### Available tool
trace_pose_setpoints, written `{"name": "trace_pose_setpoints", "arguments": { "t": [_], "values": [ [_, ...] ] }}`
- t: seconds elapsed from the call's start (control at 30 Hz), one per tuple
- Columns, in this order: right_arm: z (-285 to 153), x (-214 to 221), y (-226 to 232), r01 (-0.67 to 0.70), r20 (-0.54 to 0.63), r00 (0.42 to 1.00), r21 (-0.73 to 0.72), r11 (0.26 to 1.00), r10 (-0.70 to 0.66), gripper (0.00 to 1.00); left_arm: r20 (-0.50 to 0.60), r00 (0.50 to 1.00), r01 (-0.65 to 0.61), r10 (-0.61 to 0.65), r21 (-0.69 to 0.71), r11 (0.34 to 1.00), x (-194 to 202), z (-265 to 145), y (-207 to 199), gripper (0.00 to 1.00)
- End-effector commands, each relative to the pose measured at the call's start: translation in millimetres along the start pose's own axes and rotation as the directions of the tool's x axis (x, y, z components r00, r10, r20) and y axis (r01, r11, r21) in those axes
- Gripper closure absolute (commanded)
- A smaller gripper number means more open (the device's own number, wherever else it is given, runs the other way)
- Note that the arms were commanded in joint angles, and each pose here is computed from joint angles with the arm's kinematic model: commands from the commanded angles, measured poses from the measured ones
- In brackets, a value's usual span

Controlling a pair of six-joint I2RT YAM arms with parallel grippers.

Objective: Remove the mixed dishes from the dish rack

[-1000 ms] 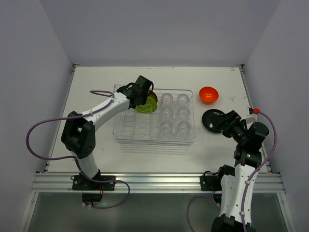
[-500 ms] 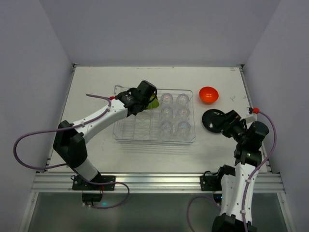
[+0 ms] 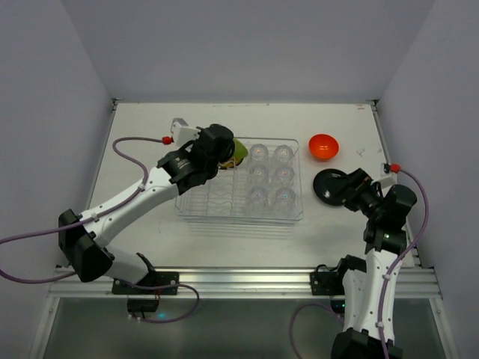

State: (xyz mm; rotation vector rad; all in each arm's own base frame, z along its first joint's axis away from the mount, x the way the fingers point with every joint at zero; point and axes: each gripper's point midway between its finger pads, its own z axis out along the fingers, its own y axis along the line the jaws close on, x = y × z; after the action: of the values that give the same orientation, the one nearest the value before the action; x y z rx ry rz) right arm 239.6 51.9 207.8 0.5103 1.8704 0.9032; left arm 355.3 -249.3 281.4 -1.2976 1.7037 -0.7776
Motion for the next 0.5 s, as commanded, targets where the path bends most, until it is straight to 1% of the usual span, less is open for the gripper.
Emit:
{"name": "trace_pose_setpoints", "arguments": {
  "t": [0.0,0.07,0.13,0.17,0.23,0.27,0.33,0.37,0.4,0.43,0.47],
  "values": [
    [-2.6,-9.4,18.2,0.07,0.001,0.998,-0.052,0.996,-0.07,0.03,0.062,0.98,-0.198,0.189,0.182,0.963,-14.8,-27.9,-44.9,1.0],
    [-2.4,-11.0,19.6,0.073,0.0,0.997,-0.053,0.996,-0.073,0.02,0.079,0.952,-0.306,0.296,0.2,0.931,-15.5,-40.3,-44.9,1.0],
    [-2.0,-11.0,22.6,0.075,-0.006,0.997,-0.063,0.995,-0.075,0.02,0.094,0.925,-0.381,0.369,0.203,0.902,-17.5,-46.9,-38.6,1.0],
    [-1.9,-10.5,24.1,0.076,-0.011,0.997,-0.069,0.995,-0.076,0.02,0.107,0.89,-0.456,0.443,0.227,0.861,-17.8,-59.1,-39.6,1.0],
    [-2.2,-11.3,26.7,0.076,-0.015,0.997,-0.074,0.994,-0.077,0.02,0.132,0.834,-0.552,0.537,0.238,0.799,-17.8,-69.6,-37.0,1.0],
    [-1.8,-11.0,28.1,0.074,-0.018,0.997,-0.081,0.994,-0.075,0.02,0.15,0.772,-0.633,0.618,0.261,0.729,-15.0,-81.4,-37.1,1.0],
    [-1.5,-10.9,29.1,0.068,-0.021,0.997,-0.084,0.994,-0.07,0.02,0.152,0.708,-0.7,0.689,0.278,0.658,-9.2,-90.9,-29.9,1.0],
    [-2.8,-10.5,32.0,0.063,-0.027,0.998,-0.088,0.994,-0.065,0.02,0.162,0.634,-0.759,0.756,0.32,0.568,0.1,-102.9,-28.7,1.0],
    [-3.7,-9.4,33.7,0.063,-0.031,0.997,-0.092,0.994,-0.066,0.02,0.165,0.601,-0.782,0.782,0.325,0.532,4.0,-107.1,-24.4,1.0],
    [-4.7,-7.9,35.7,0.062,-0.035,0.997,-0.097,0.993,-0.066,0.02,0.158,0.551,-0.806,0.819,0.356,0.473,15.9,-115.7,-19.1,1.0],
    [-6.7,-5.4,38.4,0.063,-0.034,0.997,-0.103,0.993,-0.067,0.02,0.166,0.47,-0.847,0.867,0.363,0.39,21.7,-117.9,-12.5,1.0]
  ]
}}
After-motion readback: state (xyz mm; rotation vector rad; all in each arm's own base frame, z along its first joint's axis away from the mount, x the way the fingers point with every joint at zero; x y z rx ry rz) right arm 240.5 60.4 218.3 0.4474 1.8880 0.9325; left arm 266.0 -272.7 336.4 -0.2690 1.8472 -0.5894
